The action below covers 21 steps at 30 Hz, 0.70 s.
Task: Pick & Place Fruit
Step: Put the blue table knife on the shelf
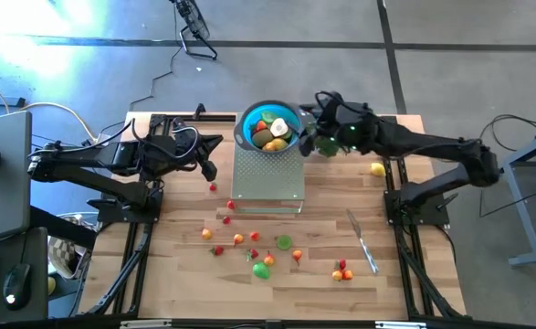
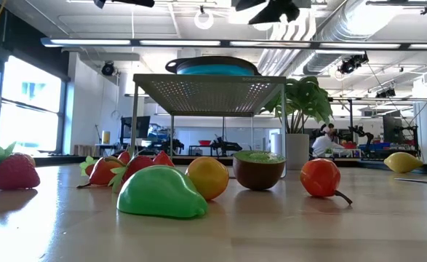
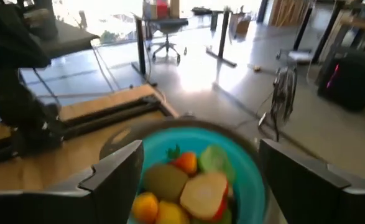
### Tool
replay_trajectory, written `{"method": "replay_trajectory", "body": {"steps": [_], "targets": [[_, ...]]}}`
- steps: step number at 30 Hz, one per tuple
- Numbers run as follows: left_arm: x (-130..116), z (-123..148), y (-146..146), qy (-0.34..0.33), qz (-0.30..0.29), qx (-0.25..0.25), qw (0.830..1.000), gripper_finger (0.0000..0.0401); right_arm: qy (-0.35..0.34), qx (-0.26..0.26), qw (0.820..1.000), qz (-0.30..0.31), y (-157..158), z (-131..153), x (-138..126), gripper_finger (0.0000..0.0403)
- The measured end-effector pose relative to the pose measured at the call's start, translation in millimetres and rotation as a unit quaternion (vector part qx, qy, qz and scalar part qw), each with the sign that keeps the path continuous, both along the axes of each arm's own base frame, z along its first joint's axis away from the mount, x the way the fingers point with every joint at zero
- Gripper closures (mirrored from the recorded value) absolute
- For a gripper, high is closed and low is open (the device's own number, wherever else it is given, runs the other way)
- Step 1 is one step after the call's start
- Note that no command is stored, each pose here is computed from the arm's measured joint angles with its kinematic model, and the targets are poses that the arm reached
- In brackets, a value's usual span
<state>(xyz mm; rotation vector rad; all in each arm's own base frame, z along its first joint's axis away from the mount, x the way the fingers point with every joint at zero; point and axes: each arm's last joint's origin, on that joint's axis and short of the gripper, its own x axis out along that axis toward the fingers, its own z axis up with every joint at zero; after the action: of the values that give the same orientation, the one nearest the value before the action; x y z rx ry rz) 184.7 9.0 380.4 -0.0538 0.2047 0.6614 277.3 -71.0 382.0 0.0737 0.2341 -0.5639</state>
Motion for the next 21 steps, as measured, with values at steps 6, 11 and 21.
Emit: {"method": "replay_trajectory", "body": {"steps": [6, 11, 21], "targets": [[0, 0, 0, 0.000, 0.000, 0.000, 1.000, 0.0387, 0.040, 0.084, 0.996, -0.002, 15, 0, -31, 0.0106], [0, 0, 0, 0.000, 0.000, 0.000, 1.000, 0.0387, 0.110, 0.165, 0.980, -0.013, 25, -12, -53, 0.0120], [0, 0, 0, 0.000, -0.008, -0.002, 1.000, 0.0387, 0.323, 0.270, 0.905, -0.055, 36, -42, -92, 0.0136]]}}
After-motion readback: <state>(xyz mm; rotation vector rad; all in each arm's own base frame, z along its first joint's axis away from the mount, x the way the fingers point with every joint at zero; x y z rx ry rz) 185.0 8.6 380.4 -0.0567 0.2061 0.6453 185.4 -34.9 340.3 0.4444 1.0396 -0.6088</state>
